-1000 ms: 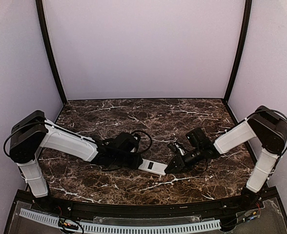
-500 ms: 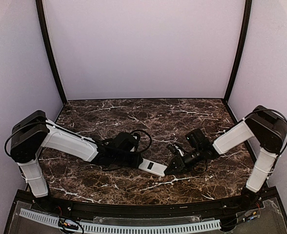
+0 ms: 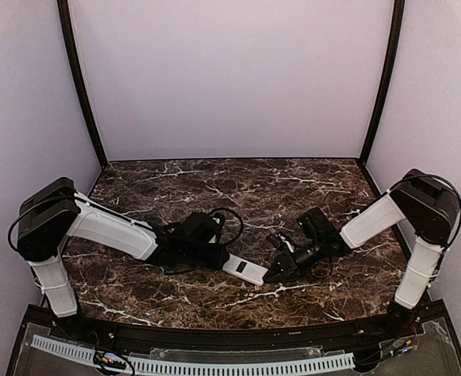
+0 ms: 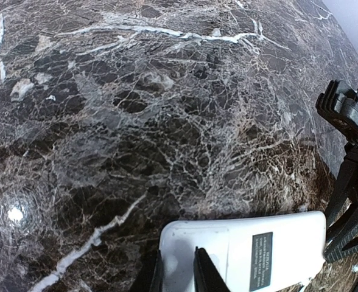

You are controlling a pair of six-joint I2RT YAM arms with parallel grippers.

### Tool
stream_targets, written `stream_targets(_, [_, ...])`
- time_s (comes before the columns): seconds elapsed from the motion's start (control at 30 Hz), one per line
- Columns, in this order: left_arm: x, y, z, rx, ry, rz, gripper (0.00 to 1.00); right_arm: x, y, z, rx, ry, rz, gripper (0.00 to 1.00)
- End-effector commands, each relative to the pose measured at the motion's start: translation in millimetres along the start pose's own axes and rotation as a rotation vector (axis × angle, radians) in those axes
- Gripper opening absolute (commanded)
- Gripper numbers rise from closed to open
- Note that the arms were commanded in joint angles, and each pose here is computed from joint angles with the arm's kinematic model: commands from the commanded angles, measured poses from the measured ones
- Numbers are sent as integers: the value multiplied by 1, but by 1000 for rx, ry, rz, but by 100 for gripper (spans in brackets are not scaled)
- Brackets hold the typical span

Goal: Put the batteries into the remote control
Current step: Press the battery cover on the remote control.

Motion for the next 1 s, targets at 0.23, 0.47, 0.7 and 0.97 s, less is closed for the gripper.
stream_targets(0.23, [-25, -1, 48, 208, 110, 106, 18, 5, 9, -22, -82, -67, 52, 21])
stream_targets(0.47, [-24, -1, 58, 229, 69, 127, 18, 7, 4, -27, -104, -69, 68, 22])
stream_targets(0.7, [-12, -6, 54, 218, 81, 67, 22, -2, -4, -28, -123, -47, 91, 24])
stream_targets(0.97, [4, -25, 28, 146, 130, 12, 33, -11, -15, -34, -152, -32, 119, 31])
Point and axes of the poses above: each gripper's point midway between its finger pads, its own y axis out along the fingers, its own x axis along the line the jaws close on, z = x × y, the point moved 8 cm from there along -y, back along the fingers, and after that the axes turned 9 degrees about y, right-handed, at the moved point
